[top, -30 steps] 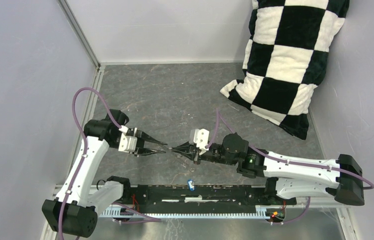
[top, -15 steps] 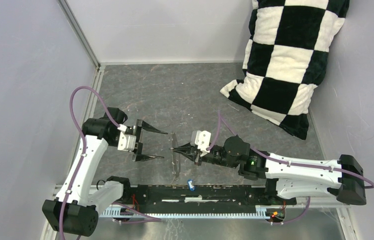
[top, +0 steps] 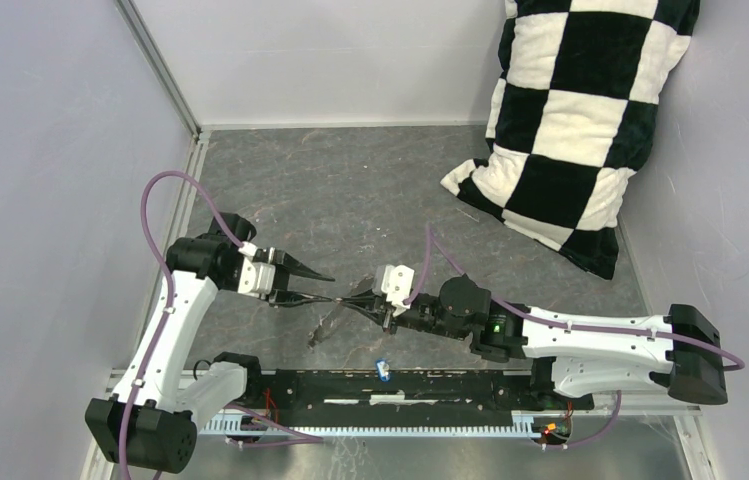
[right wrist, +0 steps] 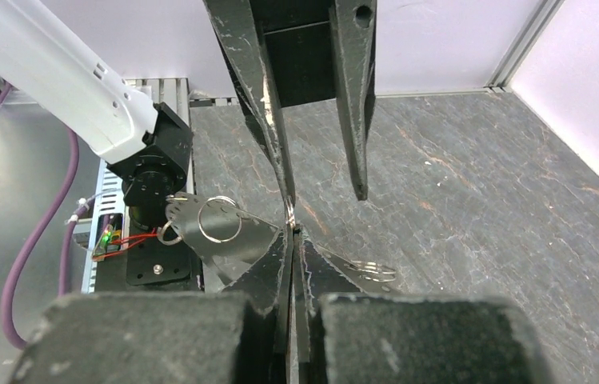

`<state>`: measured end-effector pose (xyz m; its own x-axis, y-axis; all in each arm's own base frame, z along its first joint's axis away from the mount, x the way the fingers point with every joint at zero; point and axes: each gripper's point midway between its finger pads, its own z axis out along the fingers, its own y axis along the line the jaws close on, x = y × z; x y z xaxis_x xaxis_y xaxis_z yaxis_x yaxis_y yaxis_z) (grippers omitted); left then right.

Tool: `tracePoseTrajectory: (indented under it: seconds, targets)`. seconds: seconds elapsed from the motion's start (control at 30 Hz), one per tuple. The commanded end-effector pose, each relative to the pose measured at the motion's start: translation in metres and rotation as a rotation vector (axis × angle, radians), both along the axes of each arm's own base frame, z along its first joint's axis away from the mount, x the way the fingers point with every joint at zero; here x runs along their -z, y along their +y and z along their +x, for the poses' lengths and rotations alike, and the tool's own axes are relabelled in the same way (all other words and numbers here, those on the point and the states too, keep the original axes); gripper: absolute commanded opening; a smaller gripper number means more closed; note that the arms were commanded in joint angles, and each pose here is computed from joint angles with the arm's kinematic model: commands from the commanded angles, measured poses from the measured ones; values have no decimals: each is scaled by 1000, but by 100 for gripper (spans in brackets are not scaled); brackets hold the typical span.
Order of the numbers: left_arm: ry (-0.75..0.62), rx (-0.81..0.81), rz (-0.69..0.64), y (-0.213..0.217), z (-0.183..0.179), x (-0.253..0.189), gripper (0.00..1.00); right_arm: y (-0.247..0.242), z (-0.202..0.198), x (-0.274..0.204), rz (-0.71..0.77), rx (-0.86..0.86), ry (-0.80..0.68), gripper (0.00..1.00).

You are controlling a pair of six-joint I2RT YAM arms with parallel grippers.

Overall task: Put the keys on the keyring
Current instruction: Adjust the keyring.

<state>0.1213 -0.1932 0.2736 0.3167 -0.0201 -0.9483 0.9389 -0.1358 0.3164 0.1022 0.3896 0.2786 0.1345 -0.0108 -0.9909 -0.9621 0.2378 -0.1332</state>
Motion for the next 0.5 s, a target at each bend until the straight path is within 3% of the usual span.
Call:
tracePoseTrajectory:
  seconds: [0.0,0.13,0.47]
  targets:
    - [61,23,-80,-3,-5,-14,39,2,5,-49,140,33,-46,1]
    - [88,26,-76,-3,-6,-12,39,2,4,-52,149,34,-52,1]
    - [148,34,-66,-4,-9,-13,54,6,5,-55,154,36,-62,1]
